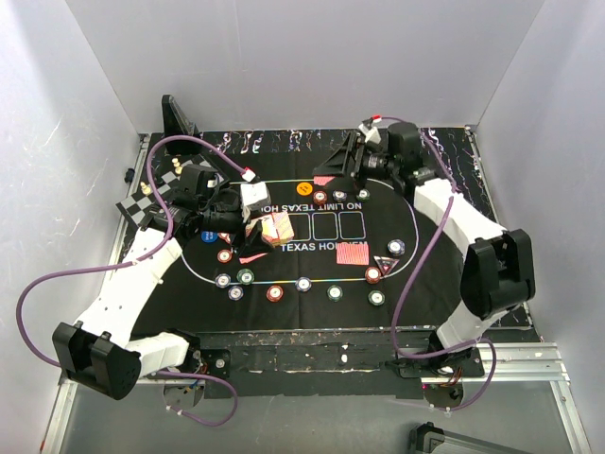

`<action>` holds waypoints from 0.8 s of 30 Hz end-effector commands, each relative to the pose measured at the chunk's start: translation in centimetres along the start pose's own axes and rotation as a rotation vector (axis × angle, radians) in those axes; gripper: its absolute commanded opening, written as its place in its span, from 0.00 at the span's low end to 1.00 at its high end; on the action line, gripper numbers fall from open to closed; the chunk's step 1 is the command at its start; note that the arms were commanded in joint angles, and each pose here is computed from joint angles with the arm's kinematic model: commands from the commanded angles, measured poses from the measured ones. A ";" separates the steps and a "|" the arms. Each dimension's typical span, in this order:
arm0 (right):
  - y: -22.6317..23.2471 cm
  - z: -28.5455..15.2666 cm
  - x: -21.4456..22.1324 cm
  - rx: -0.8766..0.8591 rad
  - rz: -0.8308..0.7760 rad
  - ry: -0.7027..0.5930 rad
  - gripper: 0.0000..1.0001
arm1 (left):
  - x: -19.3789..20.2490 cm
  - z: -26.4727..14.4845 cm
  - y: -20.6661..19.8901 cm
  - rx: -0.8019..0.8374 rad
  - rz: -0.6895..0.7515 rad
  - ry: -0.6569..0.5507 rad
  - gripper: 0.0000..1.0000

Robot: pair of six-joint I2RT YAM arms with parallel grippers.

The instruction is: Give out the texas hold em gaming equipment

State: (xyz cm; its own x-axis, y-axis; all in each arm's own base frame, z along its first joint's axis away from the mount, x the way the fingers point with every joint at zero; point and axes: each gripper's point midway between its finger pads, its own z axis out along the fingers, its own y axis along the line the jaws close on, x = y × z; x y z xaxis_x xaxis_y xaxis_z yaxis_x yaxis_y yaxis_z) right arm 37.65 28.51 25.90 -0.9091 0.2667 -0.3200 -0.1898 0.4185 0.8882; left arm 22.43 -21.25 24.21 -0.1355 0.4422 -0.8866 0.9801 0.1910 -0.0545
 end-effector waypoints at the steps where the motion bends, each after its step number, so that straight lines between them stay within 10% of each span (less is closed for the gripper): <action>1: 5.8 -2.2 3.9 -0.368 -0.029 0.126 0.87 | -2.4 -0.6 0.1 -0.015 0.056 -0.080 0.00; 24: 9.9 2.9 16.2 -0.331 -0.159 0.435 0.91 | -3.0 0.0 1.4 -0.014 0.048 -0.079 0.00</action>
State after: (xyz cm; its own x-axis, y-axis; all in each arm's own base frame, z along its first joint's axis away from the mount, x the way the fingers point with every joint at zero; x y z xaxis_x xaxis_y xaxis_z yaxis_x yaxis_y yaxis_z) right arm 23.10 38.38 27.52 -0.9372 -0.1483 -0.3156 -0.3367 0.1496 0.9297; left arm 23.58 -21.81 23.94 -0.1546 0.4293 -0.8898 0.9766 0.2030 -0.0718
